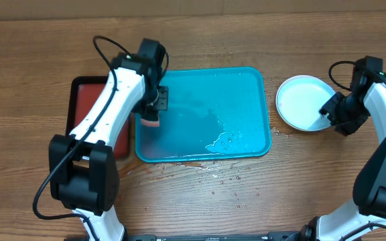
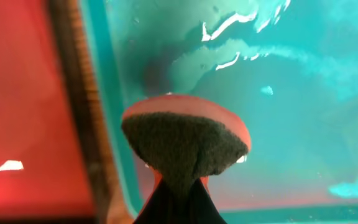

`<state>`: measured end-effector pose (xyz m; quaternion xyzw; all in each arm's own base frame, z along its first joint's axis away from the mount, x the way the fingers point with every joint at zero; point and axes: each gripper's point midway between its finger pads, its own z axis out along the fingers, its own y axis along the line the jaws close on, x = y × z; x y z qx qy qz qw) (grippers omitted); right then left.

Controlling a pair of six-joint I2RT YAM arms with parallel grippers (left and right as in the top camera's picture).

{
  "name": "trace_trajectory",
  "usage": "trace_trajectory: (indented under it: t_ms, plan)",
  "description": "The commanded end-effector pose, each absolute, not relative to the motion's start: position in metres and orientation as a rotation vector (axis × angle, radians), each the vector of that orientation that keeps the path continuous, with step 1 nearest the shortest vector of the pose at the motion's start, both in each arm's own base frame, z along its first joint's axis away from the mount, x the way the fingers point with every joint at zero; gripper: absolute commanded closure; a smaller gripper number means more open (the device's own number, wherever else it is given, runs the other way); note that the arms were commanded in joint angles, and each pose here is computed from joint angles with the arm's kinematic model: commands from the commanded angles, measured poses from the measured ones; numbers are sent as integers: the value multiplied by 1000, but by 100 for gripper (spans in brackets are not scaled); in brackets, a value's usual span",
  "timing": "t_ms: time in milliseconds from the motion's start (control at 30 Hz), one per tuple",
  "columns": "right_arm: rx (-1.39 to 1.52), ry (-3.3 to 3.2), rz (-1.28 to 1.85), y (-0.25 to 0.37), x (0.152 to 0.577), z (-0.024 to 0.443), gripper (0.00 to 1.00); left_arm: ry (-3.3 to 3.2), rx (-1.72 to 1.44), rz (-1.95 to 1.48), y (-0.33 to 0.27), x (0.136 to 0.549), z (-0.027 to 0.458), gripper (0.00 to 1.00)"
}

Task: Clean dirty plates on tray and stack at the side
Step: 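Place the sponge on the red tray with the left gripper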

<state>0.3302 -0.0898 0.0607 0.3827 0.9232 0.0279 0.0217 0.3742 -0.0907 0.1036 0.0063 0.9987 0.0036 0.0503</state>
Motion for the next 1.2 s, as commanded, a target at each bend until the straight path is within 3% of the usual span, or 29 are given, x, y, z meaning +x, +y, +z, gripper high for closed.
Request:
trace_trajectory:
  t_ms: [0, 300, 667, 833, 1167]
  plan:
    - [983, 2922, 280, -68, 338, 64, 35, 2927, -44, -34, -81, 401, 160, 96]
    - [892, 2871, 606, -33, 362, 107, 31, 2920, -141, 54, -31, 385, 228, 96]
    - [538, 2951, 686, 42, 367, 125, 32, 3049, -375, 175, 39, 342, 223, 96]
    - [343, 2962, 697, 86, 369, 126, 25, 3057, -347, 64, 49, 352, 194, 96]
    - [68, 2960, 658, 146, 364, 126, 16, 2999, -329, 90, 57, 375, 84, 96]
